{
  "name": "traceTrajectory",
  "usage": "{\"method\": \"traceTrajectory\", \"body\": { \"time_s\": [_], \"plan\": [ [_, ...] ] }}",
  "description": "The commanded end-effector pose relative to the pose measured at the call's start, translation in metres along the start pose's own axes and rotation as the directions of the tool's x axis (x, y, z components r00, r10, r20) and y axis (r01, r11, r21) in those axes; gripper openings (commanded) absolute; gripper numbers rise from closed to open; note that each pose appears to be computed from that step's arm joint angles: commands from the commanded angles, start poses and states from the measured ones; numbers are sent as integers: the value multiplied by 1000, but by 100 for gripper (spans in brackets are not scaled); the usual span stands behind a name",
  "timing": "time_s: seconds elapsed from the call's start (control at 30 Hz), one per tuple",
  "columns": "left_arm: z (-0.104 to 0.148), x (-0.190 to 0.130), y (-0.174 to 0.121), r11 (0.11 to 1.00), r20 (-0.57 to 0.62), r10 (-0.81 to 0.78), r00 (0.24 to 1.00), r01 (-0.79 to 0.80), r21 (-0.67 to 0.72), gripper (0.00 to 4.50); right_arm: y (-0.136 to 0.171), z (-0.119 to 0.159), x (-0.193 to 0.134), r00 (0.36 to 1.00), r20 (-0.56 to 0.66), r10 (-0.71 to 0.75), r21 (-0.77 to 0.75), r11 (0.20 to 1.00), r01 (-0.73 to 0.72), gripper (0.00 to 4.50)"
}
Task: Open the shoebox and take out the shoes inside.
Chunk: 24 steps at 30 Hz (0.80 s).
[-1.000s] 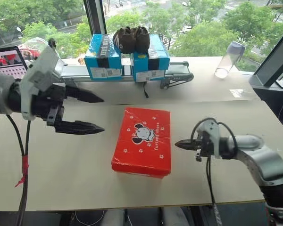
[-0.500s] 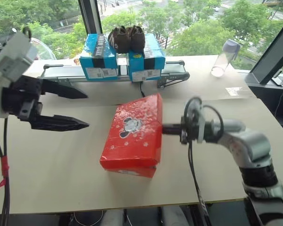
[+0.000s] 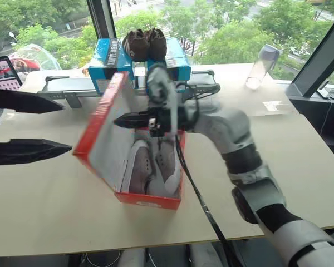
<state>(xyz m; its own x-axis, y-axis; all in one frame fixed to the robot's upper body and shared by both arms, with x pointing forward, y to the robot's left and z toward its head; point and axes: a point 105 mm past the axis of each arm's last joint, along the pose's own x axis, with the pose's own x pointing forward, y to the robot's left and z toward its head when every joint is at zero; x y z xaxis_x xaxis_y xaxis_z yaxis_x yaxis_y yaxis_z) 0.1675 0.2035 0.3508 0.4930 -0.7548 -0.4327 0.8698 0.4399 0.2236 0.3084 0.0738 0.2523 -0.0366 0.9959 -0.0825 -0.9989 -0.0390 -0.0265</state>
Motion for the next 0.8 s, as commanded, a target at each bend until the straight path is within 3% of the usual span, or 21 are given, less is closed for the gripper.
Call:
{"method": "traceTrajectory", "body": {
  "time_s": [0.03,0.2,0.33,0.53,0.63,0.8],
  "plan": [
    [11,-8,-14,998,-35,50,998,-49,33,444,-8,4,9,1000,-20,-14,-73,997,12,0],
    [16,-9,-27,999,-70,40,997,-38,33,444,-17,7,10,999,-11,-44,-27,999,43,0],
    [2,2,-21,1000,-66,18,998,-18,2,444,-22,18,-11,996,-6,-91,-10,996,91,0],
    [-32,26,6,999,-32,4,999,-5,-45,444,-14,7,-65,955,-195,-222,-92,974,207,0],
    [-51,40,25,998,9,-15,1000,16,-64,450,-4,-4,-88,931,-271,-243,-23,969,246,73],
    [-62,46,41,996,52,-48,997,52,-69,450,-4,-21,-103,877,-357,-321,27,935,353,249]
  ]
}}
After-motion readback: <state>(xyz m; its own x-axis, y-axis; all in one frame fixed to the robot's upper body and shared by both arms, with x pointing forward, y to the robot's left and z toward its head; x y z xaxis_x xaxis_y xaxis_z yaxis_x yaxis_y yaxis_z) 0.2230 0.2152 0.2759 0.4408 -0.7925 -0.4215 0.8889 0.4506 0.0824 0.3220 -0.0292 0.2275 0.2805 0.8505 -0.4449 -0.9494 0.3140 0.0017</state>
